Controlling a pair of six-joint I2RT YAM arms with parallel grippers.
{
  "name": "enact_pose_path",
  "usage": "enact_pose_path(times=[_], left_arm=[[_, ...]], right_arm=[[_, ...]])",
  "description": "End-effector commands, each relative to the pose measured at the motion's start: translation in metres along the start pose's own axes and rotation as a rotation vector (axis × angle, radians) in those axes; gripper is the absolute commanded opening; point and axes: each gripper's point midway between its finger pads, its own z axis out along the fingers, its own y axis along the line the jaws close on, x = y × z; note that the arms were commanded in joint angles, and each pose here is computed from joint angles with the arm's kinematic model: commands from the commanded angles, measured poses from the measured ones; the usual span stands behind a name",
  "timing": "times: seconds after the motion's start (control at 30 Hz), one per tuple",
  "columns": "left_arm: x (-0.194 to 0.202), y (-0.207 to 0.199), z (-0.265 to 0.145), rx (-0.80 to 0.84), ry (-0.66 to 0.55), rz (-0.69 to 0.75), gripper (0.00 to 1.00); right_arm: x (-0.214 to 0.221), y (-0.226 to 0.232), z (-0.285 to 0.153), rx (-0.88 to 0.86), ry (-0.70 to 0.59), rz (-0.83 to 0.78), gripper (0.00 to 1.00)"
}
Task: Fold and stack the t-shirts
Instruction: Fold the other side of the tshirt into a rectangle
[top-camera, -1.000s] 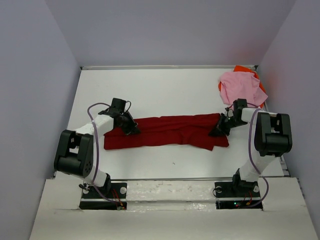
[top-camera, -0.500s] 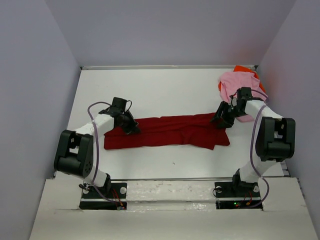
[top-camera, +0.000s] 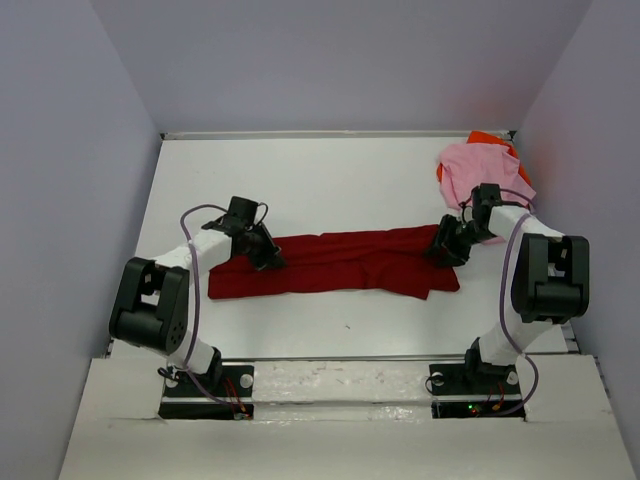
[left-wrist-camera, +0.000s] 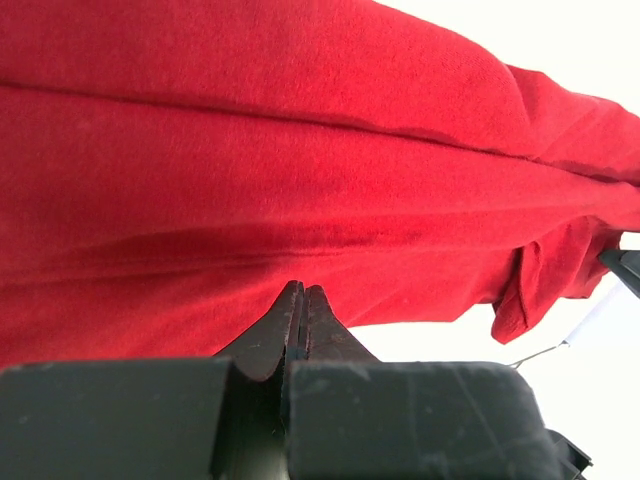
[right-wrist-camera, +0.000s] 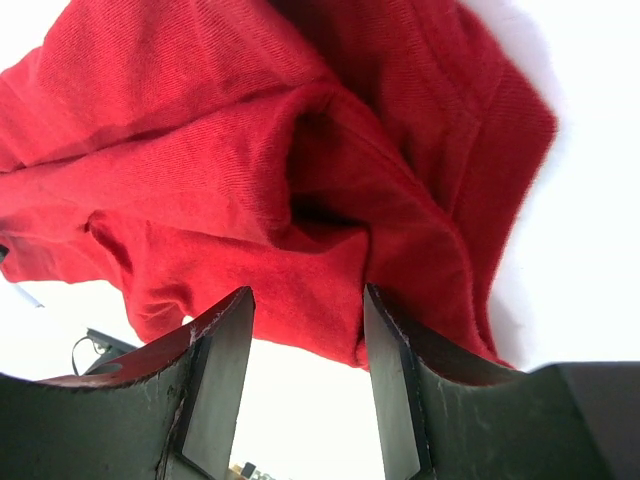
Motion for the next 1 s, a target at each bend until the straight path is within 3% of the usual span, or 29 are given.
enact_pose_path(times=[0.0,0.37,0.7,0.97], left_arm=[[0.009,0.005,0.011,0.012,0.040,-0.006,0.00],[0.009,0.003,0.018,0.030,0.059,-0.012,0.00],[0.007,0.002,0.018,0.026,0.057,-0.003,0.00],[0.003,0.001,0.016,0.015,0.048,0.011,0.00]], right_arm=[[-0.004,-0.012,-0.002,-0.001,-0.017,0.012,0.53],[0.015,-0.018,0.013,-0.075,0.030,0.078,0.49],[0.003,-0.002,0.001,-0.109,0.015,0.082,0.48],[0.004,0.004,0.004,-0.138,0.034,0.102,0.41]])
